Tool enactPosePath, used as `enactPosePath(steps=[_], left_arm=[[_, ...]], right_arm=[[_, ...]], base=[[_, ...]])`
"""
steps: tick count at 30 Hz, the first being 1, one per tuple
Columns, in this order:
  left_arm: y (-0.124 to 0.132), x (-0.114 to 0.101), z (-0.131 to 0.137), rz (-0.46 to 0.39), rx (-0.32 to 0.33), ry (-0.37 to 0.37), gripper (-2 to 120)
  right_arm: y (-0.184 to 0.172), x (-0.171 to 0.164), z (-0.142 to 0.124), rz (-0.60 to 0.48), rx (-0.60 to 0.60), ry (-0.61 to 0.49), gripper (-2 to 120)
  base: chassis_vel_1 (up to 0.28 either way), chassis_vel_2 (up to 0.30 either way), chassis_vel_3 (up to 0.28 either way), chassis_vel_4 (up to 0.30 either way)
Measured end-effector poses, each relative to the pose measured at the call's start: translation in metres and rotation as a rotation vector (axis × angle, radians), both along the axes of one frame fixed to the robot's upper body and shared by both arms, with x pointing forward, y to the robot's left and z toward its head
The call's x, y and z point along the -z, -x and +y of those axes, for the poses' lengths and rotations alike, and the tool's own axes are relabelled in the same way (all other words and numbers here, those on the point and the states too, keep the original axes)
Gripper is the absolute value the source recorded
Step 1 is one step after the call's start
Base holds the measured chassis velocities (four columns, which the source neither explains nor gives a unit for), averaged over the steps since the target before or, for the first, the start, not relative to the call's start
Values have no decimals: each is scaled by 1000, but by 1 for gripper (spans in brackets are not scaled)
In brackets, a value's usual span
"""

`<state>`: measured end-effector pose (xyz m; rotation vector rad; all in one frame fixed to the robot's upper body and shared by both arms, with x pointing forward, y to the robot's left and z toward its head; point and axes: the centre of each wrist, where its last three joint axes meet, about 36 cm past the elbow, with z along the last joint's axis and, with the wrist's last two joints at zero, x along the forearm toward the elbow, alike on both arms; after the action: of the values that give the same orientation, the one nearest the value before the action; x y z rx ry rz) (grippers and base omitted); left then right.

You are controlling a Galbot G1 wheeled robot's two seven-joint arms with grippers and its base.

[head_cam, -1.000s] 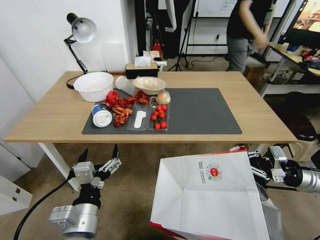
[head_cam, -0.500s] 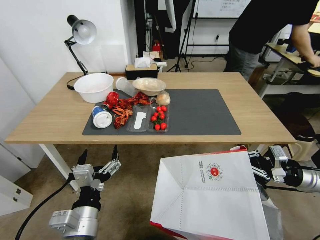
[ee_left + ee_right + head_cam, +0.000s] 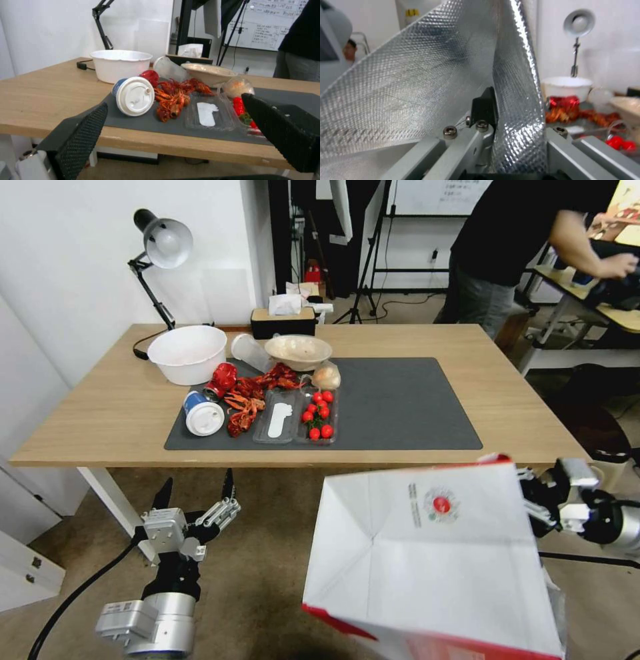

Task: Pick up the food delivery bag from the floor and place it on the table.

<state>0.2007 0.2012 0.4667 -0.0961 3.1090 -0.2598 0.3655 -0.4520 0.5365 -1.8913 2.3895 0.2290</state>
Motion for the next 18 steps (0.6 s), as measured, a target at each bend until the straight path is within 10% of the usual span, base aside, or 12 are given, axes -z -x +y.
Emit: enactPosePath(steps=[10, 18], left_arm=[[-3, 4, 0, -11, -5, 0, 100], [-3, 6, 1, -16, -9, -1, 100]], right_arm=[[13, -65, -1, -38, 196, -198, 0], [21, -129, 35, -10, 597, -335, 0]], base=[[0, 0, 0, 0], [0, 0, 0, 0]])
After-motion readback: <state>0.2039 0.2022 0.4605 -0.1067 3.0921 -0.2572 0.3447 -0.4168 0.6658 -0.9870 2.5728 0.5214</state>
